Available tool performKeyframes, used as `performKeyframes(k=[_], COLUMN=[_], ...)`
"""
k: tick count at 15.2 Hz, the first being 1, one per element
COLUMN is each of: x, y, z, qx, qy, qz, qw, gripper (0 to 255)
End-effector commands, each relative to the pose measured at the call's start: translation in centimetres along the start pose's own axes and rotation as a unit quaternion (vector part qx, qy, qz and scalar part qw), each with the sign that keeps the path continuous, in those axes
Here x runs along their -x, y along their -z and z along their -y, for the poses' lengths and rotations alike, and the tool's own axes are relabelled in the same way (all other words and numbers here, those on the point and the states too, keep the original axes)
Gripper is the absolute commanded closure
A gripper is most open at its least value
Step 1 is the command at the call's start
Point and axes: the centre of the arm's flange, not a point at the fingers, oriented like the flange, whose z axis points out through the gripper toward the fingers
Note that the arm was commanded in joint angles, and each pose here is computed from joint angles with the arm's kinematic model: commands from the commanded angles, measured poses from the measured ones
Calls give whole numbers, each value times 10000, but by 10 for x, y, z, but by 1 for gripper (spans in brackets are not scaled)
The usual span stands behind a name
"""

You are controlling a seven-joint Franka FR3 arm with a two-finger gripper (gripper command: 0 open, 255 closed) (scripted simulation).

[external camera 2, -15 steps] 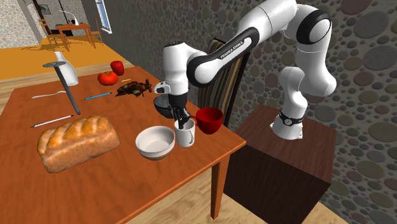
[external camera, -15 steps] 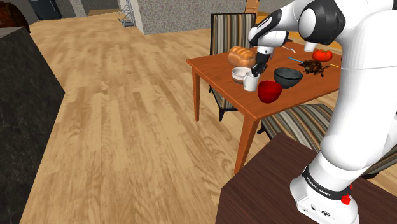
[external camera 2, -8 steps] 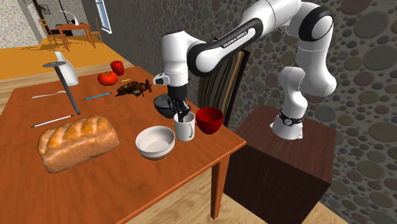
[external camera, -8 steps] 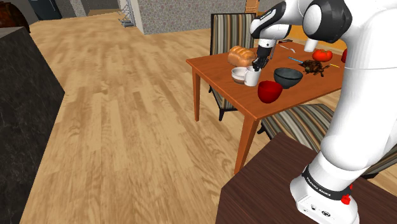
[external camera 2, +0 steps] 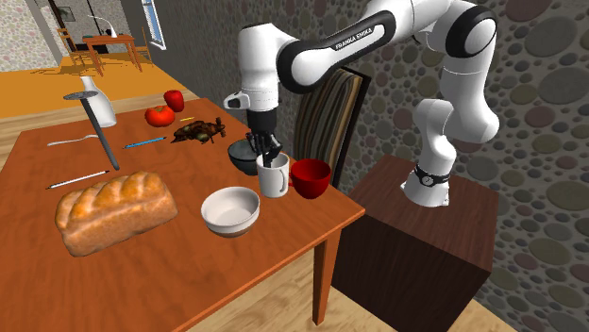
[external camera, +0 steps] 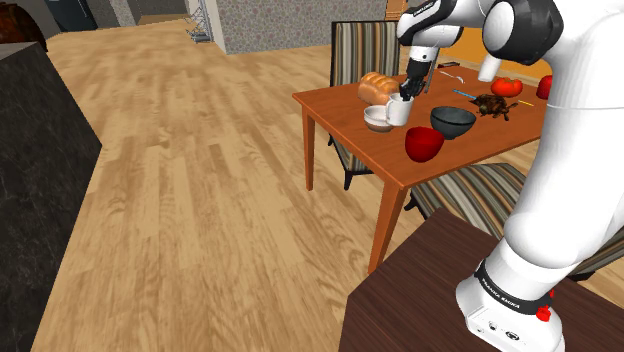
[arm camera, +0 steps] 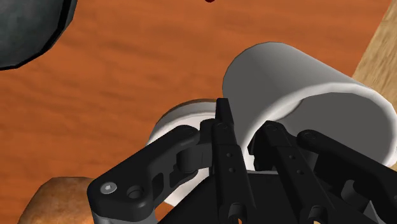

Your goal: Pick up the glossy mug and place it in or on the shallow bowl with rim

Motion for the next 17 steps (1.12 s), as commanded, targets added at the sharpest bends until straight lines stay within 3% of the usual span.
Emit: performKeyframes(k=[1, 15, 17], x=[-1, -4, 6], y=[10, 81, 85], z=[1, 4, -20], qx=[0, 0, 0], qy=[-1, -1, -1], qz=[0, 0, 0], qw=[10000, 10000, 10000], gripper=[255, 255, 255])
